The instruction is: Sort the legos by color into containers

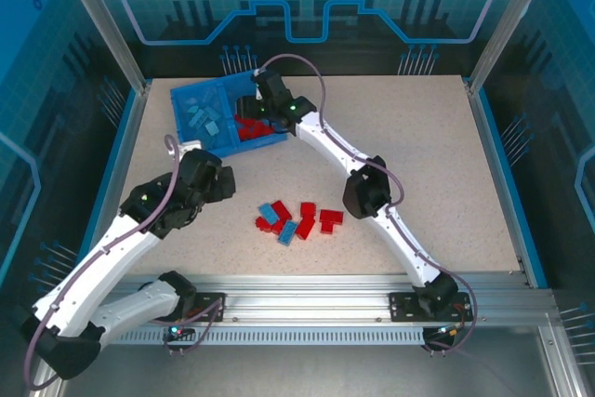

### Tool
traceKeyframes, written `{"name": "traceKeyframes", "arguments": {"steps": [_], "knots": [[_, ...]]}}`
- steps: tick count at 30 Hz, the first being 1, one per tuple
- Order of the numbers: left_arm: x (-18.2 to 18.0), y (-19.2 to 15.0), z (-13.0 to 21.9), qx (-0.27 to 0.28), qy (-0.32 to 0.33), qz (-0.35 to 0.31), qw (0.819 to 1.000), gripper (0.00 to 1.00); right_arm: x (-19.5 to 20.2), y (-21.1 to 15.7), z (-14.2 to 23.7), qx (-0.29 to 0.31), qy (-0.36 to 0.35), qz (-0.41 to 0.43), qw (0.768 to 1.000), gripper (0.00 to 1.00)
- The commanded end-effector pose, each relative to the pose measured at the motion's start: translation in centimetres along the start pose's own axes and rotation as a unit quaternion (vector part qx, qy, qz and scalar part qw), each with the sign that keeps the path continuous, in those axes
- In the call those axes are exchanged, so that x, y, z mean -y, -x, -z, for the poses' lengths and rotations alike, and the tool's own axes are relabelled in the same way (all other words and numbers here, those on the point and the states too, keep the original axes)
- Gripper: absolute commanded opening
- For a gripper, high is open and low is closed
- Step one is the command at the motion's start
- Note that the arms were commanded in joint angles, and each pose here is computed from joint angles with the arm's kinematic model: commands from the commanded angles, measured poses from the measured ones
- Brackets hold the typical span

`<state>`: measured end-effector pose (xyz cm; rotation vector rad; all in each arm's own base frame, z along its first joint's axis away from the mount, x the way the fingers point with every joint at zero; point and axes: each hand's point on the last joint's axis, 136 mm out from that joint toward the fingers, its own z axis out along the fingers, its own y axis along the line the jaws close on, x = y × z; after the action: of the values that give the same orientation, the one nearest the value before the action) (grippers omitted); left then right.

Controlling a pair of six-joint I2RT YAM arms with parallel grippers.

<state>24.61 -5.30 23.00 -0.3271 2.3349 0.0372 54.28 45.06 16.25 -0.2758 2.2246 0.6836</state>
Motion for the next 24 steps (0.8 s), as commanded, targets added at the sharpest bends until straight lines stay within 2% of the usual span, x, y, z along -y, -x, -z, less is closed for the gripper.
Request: {"name": "traceKeyframes", "arguments": {"steps": [1, 6, 10, 13, 19, 22, 24], "knots": [[0.9, 0.7, 0.1, -0.011, -0.02, 0.034, 0.999, 0.99, -3.6, 4.5, 8.0, 0.006, 0.035, -0.003, 0.999, 0.65], [3.7, -1.6, -1.7, -0.084, -0.059, 0.124, 0.987, 0.99, -4.2, 3.0, 16.6, -0.073, 0.068, 0.012, 0.995, 0.79], [7.1, -4.6, -3.8, -0.165, -0.1, 0.205, 0.96, 0.99, -2.3, -0.3, 23.1, -0.101, 0.064, 0.033, 0.992, 0.9], [8.5, -7.4, -5.2, -0.23, -0.092, 0.248, 0.937, 0.99, 0.5, -2.6, 27.2, -0.098, 0.039, 0.03, 0.994, 1.0], [9.7, -13.3, -7.5, -0.351, -0.043, 0.276, 0.894, 0.99, 5.9, -7.0, 32.0, -0.113, -0.004, -0.044, 0.993, 1.0], [9.9, -14.8, -8.7, -0.381, -0.018, 0.262, 0.886, 0.95, 7.2, -8.1, 32.7, -0.117, -0.01, -0.068, 0.991, 1.0], [9.8, -15.3, -9.2, -0.389, -0.004, 0.253, 0.886, 0.89, 7.6, -8.4, 32.7, -0.125, -0.012, -0.078, 0.989, 1.0]]}}
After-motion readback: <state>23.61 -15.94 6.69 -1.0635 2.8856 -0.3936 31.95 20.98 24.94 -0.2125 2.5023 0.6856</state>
